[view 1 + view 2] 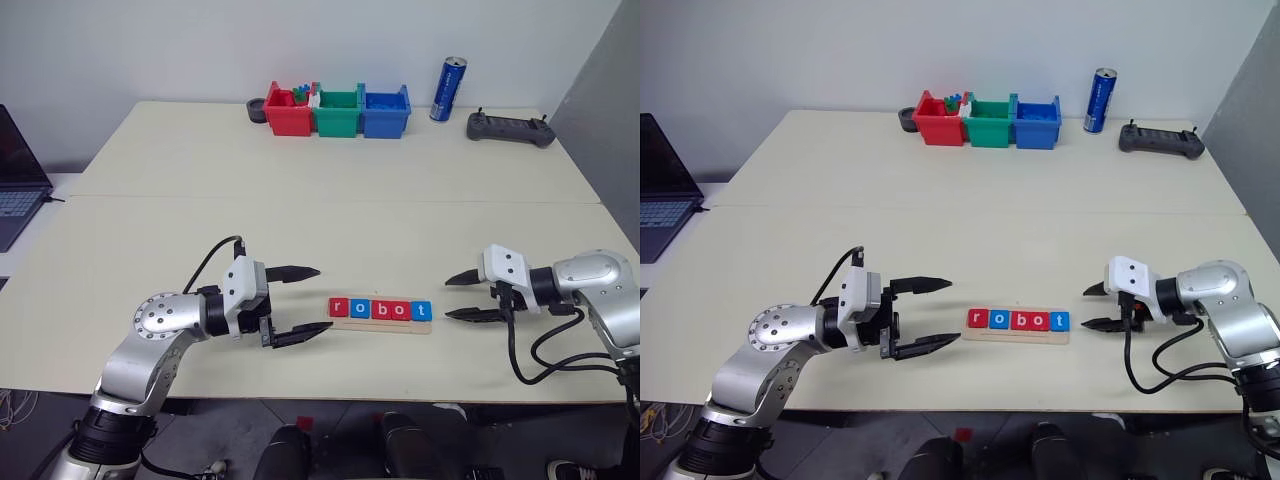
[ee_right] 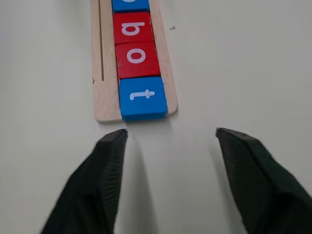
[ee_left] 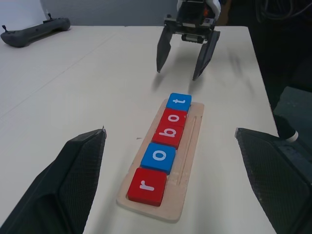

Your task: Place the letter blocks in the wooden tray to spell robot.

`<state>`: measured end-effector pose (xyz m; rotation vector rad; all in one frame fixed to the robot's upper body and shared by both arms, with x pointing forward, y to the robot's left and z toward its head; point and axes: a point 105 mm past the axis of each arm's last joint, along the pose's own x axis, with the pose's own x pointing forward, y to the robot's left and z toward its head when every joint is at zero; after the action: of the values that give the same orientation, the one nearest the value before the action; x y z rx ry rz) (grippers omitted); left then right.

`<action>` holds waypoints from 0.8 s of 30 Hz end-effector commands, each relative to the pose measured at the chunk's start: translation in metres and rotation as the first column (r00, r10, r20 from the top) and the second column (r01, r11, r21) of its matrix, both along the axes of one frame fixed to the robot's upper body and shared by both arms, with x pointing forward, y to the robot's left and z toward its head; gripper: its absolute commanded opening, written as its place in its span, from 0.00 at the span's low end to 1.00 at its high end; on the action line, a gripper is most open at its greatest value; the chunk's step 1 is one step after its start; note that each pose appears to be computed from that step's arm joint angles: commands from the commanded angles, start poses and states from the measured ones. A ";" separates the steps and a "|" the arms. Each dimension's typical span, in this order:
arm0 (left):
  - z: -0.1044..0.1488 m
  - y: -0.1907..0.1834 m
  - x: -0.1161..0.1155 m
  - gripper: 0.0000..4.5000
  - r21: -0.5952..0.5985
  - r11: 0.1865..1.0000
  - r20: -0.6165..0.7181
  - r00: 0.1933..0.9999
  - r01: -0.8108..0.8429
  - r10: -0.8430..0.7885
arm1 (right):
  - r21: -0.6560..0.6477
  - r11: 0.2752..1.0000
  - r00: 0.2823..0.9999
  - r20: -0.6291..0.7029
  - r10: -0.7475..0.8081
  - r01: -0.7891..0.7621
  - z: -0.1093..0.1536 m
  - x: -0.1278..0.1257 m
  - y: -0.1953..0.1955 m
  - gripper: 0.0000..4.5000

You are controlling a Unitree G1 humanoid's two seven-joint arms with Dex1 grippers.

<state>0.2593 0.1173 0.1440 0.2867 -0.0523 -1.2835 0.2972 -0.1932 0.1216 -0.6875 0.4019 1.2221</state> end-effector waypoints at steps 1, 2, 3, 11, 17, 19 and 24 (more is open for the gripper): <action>0.007 -0.002 0.000 1.00 -0.001 1.000 0.043 0.999 0.017 -0.017 | 0.001 1.000 0.999 0.044 0.011 -0.011 0.007 0.001 0.000 0.39; 0.007 -0.002 0.001 1.00 0.001 1.000 0.044 0.999 0.017 -0.017 | 0.004 1.000 0.999 0.047 0.013 -0.013 0.006 0.001 0.001 0.31; 0.007 -0.001 0.001 1.00 0.002 1.000 0.044 0.999 0.016 -0.016 | 0.006 1.000 0.999 0.048 0.014 -0.015 0.005 0.001 0.004 0.23; 0.007 -0.001 0.001 1.00 0.005 1.000 0.046 0.999 0.015 -0.015 | -0.023 0.999 0.998 0.034 0.044 -0.043 -0.008 -0.004 0.011 0.01; 0.007 0.000 -0.001 1.00 0.006 1.000 0.044 0.999 0.013 -0.013 | -0.006 0.998 0.998 0.031 0.059 -0.059 -0.009 -0.005 0.020 0.01; 0.008 -0.001 -0.001 1.00 0.006 1.000 0.045 0.999 0.012 -0.012 | -0.001 0.998 0.998 0.030 0.063 -0.063 -0.009 -0.004 0.023 0.01; 0.008 0.000 0.000 1.00 0.007 1.000 0.047 0.999 0.007 -0.007 | 0.017 0.998 0.998 0.025 0.065 -0.066 -0.008 -0.003 0.027 0.01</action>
<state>0.2618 0.1188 0.1437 0.2935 -0.0486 -1.2762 0.2933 -0.1727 0.1039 -0.6907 0.3940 1.2642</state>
